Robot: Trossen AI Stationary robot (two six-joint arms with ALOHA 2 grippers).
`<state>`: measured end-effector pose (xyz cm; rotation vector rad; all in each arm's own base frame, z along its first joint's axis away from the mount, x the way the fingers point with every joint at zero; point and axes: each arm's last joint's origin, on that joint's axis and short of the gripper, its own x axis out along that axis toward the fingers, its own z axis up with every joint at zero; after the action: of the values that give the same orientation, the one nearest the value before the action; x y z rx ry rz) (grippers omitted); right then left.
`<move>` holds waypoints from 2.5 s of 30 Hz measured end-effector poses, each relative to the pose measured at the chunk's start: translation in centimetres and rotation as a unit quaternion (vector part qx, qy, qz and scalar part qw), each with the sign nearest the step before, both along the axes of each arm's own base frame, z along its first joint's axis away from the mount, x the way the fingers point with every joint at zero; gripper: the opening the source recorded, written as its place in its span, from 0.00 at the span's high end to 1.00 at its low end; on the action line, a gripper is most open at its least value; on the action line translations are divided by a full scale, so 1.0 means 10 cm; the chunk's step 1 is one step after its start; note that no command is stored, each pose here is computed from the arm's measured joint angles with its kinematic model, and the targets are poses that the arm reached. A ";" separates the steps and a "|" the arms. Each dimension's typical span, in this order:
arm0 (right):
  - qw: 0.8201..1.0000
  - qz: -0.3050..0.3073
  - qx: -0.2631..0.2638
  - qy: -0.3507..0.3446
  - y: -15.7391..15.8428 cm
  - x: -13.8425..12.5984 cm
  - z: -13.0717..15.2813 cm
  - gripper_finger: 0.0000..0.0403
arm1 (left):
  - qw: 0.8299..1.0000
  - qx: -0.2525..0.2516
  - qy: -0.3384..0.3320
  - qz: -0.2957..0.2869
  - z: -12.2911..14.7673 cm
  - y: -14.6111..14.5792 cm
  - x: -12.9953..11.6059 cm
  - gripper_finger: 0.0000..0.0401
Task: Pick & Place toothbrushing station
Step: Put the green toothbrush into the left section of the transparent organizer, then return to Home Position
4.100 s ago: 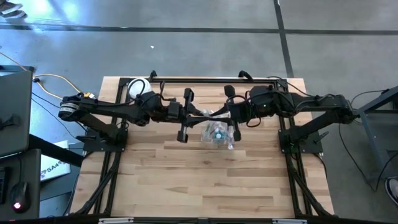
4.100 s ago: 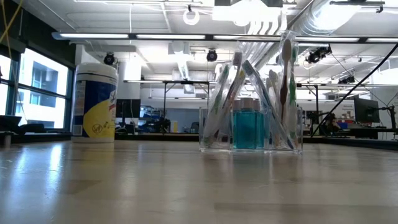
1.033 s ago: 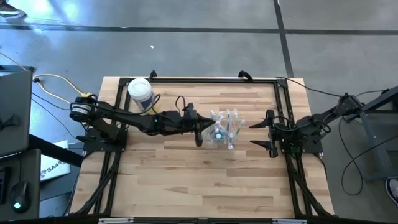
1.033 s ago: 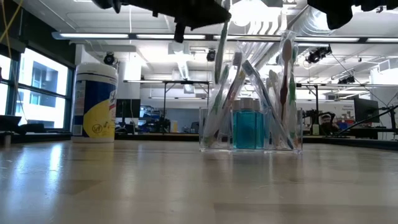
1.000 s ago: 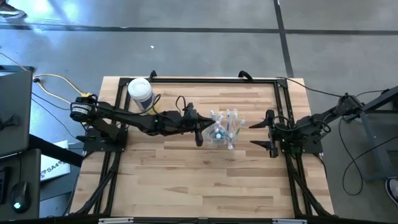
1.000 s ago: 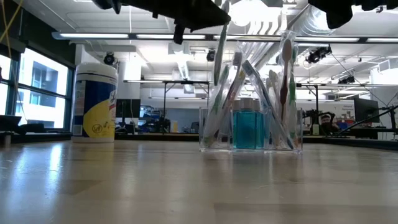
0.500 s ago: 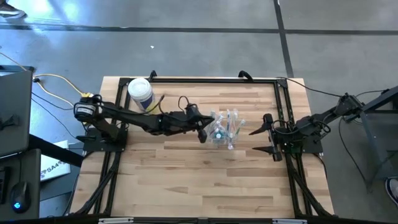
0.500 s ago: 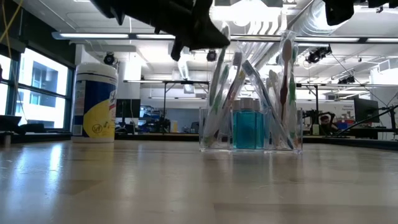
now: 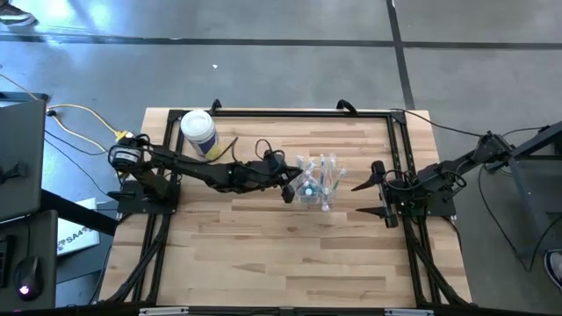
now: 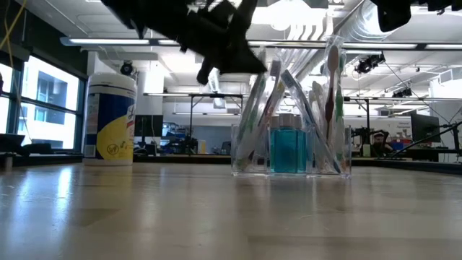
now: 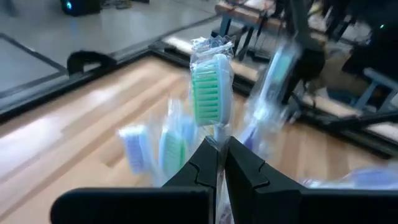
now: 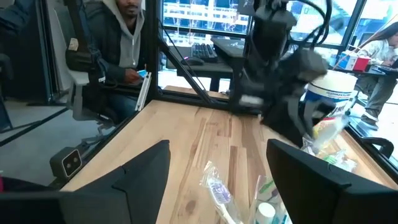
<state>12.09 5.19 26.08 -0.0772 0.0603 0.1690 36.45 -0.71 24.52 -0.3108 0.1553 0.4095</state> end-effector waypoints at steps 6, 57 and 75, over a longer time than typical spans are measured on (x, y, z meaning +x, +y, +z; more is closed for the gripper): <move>1.000 0.000 0.000 0.001 0.00 0.00 0.00 0.35 | 1.000 -0.010 0.016 0.006 -0.16 0.00 0.00 0.99; 0.999 -0.002 -0.003 0.037 0.00 -0.01 -0.07 0.35 | 0.998 -0.015 0.015 -0.061 -0.33 -0.01 -0.08 0.92; 0.999 -0.004 0.006 0.044 0.00 -0.01 -0.08 0.35 | 0.997 -0.028 0.035 -0.062 -0.37 -0.03 -0.09 0.66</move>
<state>12.01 5.14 25.25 -0.0567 0.1468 0.1645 35.51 -1.03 20.81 -0.3401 0.2535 0.2942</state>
